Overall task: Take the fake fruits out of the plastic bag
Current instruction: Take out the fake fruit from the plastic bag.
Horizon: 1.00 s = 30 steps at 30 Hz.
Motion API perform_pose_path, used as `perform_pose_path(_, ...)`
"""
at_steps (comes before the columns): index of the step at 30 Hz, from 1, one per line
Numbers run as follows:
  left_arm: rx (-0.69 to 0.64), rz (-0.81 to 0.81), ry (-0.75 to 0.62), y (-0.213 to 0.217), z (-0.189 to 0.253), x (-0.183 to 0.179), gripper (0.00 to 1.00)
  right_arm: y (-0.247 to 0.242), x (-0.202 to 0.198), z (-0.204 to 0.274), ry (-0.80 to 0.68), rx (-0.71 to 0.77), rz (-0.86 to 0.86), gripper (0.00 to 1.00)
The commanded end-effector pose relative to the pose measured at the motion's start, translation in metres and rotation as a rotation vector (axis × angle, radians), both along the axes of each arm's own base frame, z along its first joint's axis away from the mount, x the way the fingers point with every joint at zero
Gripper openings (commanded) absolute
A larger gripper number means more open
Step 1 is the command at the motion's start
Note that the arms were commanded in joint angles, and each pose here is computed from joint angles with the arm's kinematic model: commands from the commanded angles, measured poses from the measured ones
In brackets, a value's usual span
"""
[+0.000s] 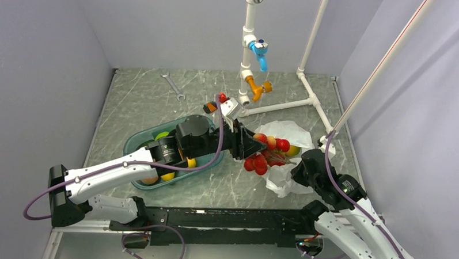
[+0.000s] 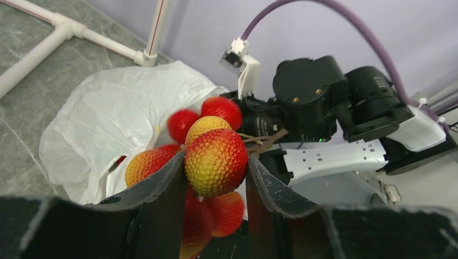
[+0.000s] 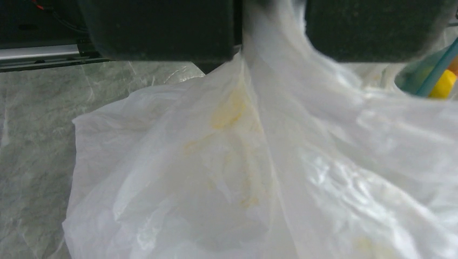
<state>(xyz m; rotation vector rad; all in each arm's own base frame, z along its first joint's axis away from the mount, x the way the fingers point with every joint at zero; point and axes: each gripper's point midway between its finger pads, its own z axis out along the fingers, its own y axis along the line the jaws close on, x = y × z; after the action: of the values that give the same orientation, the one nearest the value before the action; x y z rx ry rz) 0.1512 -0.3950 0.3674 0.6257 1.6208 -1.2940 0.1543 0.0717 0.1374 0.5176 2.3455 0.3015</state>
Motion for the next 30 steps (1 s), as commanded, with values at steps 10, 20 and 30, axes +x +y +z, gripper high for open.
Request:
perform_pose_path(10,-0.124,0.086,-0.117,0.059,0.054,-0.011,0.00,0.003,0.009,0.019,-0.073,0.034,-0.011,0.00)
perform_pose_path(20,-0.076,0.429,-0.120,0.139,0.057,0.019,0.00,0.004,0.008,0.016,-0.061,0.028,0.005,0.00)
perform_pose_path(30,0.288,0.913,0.050,0.195,-0.054,0.076,0.00,0.007,0.008,0.015,-0.058,0.028,0.024,0.00)
